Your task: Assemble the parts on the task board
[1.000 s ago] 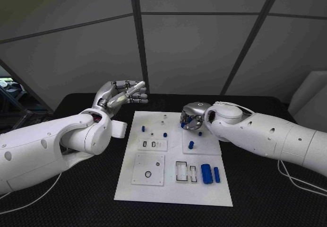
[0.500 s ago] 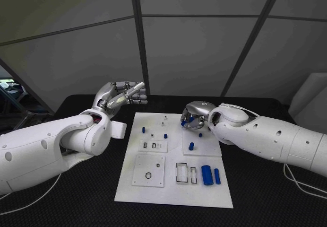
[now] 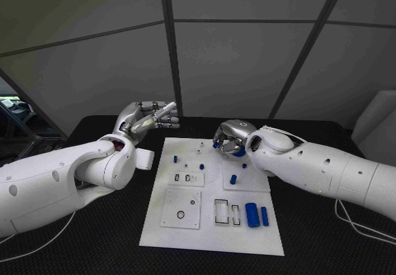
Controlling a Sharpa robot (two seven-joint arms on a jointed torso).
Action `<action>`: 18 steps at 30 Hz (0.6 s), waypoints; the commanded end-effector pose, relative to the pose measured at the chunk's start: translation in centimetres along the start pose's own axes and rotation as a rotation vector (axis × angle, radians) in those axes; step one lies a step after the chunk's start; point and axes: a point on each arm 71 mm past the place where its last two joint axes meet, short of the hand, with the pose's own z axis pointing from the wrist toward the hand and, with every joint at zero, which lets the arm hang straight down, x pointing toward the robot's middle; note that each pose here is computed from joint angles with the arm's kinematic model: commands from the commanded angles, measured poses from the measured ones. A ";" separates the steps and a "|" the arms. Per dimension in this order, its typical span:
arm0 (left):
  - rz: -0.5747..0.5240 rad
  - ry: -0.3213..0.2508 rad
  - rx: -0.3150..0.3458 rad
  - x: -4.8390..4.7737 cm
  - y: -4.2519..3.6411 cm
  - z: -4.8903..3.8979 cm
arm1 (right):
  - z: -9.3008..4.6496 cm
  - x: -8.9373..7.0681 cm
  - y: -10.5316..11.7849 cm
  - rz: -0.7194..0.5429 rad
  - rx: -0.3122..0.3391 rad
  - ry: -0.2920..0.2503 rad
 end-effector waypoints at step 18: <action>-0.007 0.019 0.007 0.37 -0.23 0.10 | 2.1 -0.2 0.9 -0.020 0.039 -0.060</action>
